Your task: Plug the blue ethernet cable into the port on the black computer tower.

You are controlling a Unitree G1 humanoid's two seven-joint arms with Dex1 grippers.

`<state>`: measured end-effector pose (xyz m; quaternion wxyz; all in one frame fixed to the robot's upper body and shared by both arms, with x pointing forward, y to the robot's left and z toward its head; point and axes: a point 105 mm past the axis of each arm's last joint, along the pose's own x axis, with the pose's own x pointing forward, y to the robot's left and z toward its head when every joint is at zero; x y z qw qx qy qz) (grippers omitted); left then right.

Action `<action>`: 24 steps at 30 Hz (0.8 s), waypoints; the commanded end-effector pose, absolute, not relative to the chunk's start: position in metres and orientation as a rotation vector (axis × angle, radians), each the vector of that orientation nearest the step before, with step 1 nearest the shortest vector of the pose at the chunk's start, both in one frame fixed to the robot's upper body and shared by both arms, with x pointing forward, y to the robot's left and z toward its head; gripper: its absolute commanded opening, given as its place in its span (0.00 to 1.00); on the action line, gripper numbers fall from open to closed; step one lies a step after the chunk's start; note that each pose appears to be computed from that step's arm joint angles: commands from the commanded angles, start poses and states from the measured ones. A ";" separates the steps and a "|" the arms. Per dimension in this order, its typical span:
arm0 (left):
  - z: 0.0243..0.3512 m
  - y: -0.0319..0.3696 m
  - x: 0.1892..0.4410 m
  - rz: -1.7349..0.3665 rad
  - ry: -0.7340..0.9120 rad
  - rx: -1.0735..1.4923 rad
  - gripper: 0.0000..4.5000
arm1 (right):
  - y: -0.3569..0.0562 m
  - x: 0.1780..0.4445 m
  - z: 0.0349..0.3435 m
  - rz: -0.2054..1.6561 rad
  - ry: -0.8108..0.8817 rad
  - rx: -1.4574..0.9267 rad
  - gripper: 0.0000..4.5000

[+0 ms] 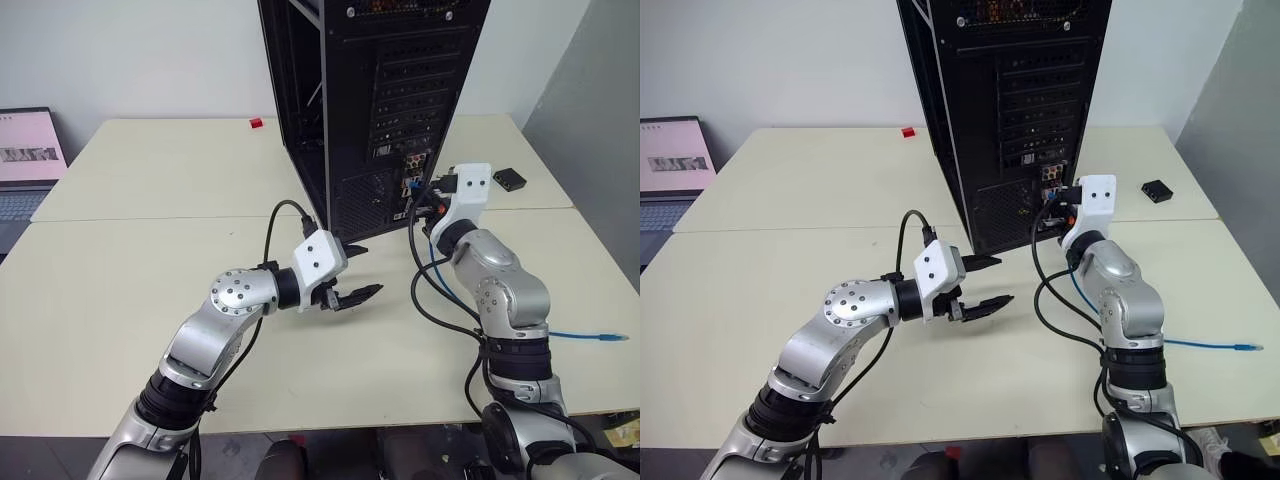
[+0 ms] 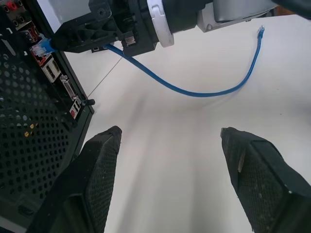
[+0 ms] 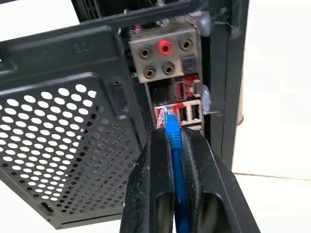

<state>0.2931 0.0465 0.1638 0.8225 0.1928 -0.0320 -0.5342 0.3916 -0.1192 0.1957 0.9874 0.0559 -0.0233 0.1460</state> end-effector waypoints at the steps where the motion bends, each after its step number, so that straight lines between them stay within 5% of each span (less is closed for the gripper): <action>1: 0.178 0.045 0.291 -1.134 -0.125 0.433 0.77 | -0.122 0.392 0.211 0.287 -0.109 0.112 0.00; 24: 0.178 0.045 0.291 -1.136 -0.129 0.435 0.77 | -0.111 0.393 0.223 0.318 -0.134 0.114 0.00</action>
